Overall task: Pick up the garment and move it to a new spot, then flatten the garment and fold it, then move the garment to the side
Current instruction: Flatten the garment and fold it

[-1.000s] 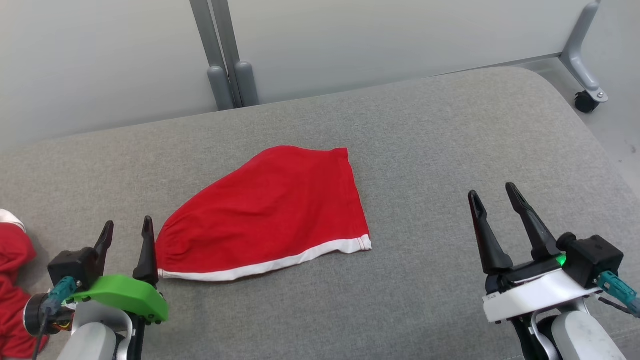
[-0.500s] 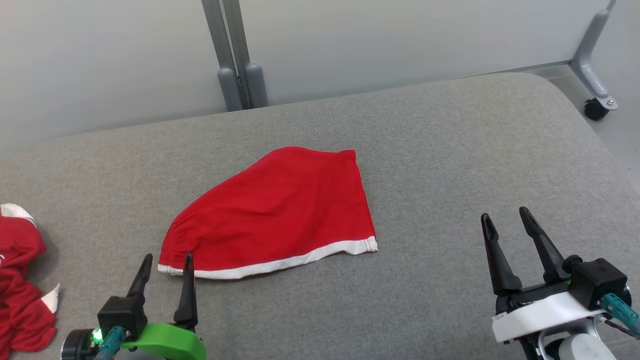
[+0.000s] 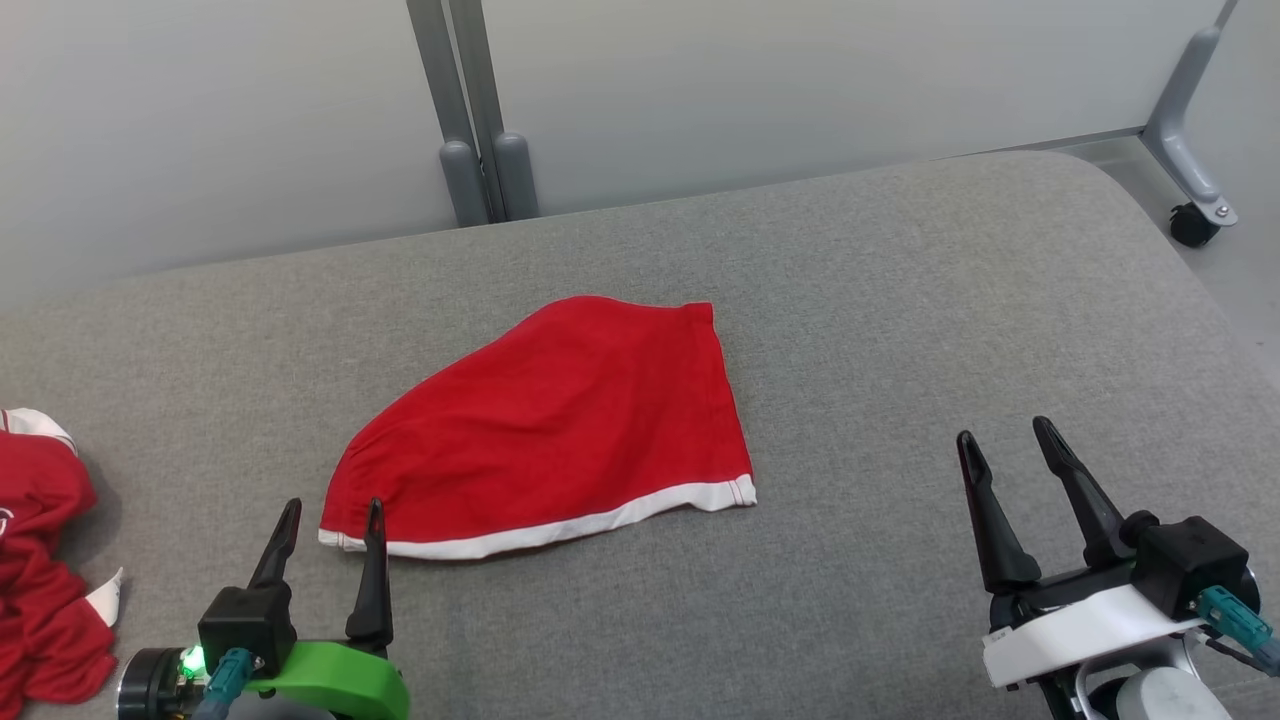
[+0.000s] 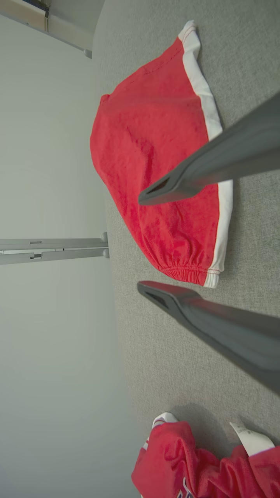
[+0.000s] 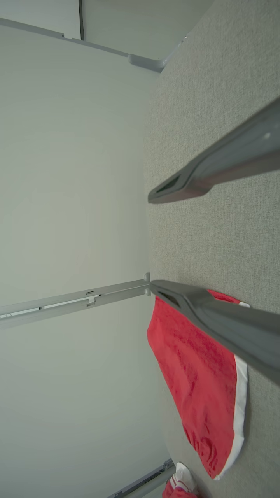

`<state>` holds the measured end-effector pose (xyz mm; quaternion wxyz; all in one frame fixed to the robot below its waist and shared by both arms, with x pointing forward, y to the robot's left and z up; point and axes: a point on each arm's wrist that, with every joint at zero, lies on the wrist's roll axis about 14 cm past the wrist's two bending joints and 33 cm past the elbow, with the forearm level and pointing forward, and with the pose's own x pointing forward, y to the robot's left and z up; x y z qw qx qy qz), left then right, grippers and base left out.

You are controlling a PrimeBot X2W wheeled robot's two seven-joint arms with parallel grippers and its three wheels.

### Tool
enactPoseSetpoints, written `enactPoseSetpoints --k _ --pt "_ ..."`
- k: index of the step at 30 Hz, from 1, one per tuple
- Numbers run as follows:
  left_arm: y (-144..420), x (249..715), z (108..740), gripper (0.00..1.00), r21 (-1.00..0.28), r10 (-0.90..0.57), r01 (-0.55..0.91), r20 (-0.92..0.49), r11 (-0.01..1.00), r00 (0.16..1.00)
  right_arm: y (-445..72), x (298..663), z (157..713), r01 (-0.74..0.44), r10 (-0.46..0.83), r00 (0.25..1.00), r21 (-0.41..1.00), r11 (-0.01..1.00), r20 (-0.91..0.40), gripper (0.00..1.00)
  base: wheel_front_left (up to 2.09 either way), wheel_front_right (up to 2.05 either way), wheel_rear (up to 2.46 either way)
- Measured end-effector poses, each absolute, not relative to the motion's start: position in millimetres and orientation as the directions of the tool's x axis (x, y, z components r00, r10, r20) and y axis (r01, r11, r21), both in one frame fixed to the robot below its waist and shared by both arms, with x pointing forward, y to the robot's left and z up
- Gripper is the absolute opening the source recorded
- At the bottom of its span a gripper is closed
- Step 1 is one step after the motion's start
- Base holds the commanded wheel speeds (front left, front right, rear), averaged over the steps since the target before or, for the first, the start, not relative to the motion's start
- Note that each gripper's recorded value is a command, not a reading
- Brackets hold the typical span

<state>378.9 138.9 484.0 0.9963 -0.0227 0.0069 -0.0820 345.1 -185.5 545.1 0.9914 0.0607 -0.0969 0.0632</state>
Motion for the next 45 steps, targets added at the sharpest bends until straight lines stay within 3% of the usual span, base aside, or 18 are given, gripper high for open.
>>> enactPoseSetpoints --k 14,18,22,25,34,45 --pt "146.2 378.2 483.0 1.0 -0.058 -0.139 0.139 -0.01 0.989 0.99 -175.8 350.7 538.9 -0.163 0.143 0.973 0.101 0.981 0.18 1.0 0.0 0.0 0.0" --pt "150.8 382.3 471.5 1.0 -0.075 -0.148 0.143 -0.073 0.987 0.986 -158.3 361.0 526.3 -0.212 0.194 0.971 0.125 0.969 0.141 1.0 0.0 0.0 0.0" --pt "154.7 393.7 463.5 1.0 -0.082 -0.17 0.159 -0.147 0.984 0.974 -139.7 379.5 506.7 -0.264 0.255 0.964 0.138 0.955 0.077 1.0 0.0 0.0 0.0" --pt "160.8 397.4 447.8 1.0 -0.075 -0.181 0.168 -0.244 0.983 0.953 -124.0 389.2 472.6 -0.304 0.315 0.947 0.154 0.94 -0.056 1.0 0.0 0.0 0.0" --pt "176.7 402.5 415.1 1.0 -0.068 -0.193 0.182 -0.444 0.981 0.875 -80.0 404.6 404.8 -0.41 0.459 0.817 0.207 0.888 -0.348 1.0 0.0 0.0 0.0" --pt "177.4 407.1 396.7 1.0 -0.087 -0.232 0.221 -0.549 0.971 0.803 -52.2 421.6 380.7 -0.457 0.525 0.744 0.258 0.851 -0.413 1.0 0.0 0.0 0.0"
